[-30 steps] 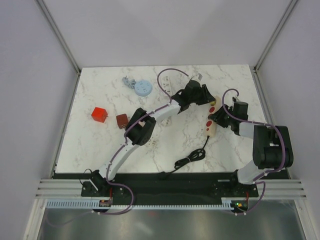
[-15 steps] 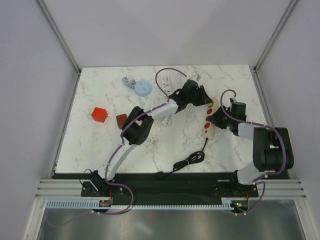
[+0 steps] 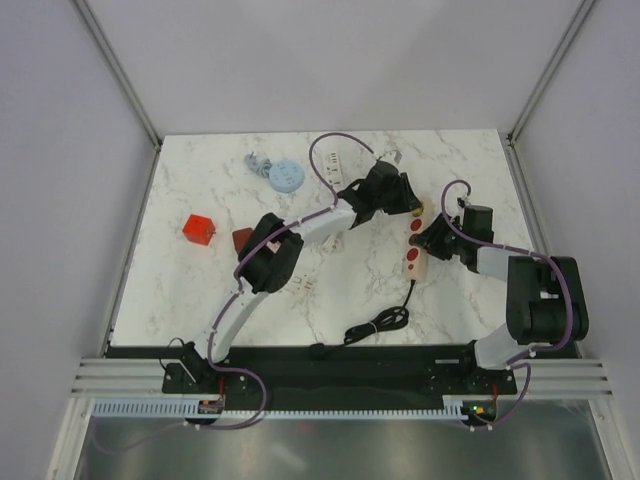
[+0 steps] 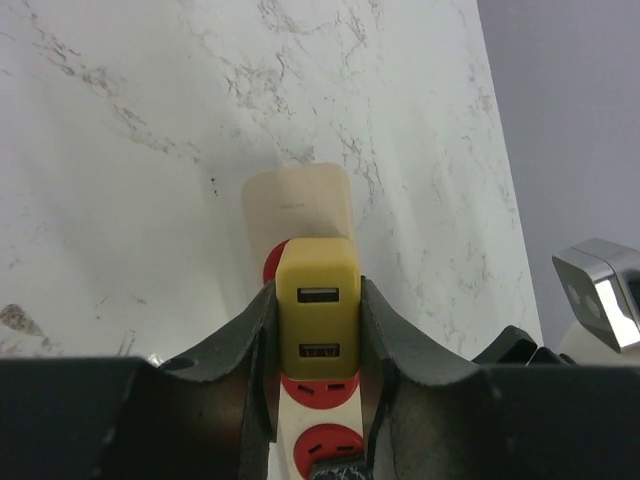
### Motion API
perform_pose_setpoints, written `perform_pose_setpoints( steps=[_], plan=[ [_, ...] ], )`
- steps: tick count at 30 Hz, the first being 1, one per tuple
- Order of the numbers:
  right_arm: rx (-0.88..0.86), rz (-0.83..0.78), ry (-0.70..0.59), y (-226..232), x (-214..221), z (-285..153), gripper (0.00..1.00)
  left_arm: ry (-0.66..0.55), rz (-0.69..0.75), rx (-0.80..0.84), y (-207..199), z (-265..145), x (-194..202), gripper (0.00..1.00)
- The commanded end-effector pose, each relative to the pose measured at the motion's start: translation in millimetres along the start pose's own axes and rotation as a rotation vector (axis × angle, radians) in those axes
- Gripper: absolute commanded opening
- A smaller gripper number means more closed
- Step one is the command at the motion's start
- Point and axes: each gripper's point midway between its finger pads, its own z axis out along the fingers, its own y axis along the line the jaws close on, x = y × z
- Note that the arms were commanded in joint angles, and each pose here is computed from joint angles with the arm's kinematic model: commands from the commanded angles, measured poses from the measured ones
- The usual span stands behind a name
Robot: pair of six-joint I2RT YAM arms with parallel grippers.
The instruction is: Pull the plug off the socket
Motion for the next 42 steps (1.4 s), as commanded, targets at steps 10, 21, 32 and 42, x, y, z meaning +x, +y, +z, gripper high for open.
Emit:
perform_pose_setpoints(
  steps=[10, 21, 32, 42],
  plan=[
    [0.26, 0.039, 0.022, -65.0, 18.6, -1.8, 0.0, 0.01, 0.152, 0.061, -43.1, -64.6, -44.9, 0.02],
    [0.26, 0.04, 0.029, -65.7, 19.4, -0.3, 0.0, 0.085, -0.021, 0.339, -51.1, -129.7, -40.4, 0.02],
    [0.25, 0.035, 0.03, -63.7, 19.1, -0.4, 0.0, -0.005, 0.147, -0.13, 22.1, -218.8, -47.1, 0.02],
    [0.194, 0.025, 0.013, -48.4, 7.5, 2.1, 0.0, -0.077, 0.107, -0.569, 135.0, -347.3, 15.4, 0.02]
  ],
)
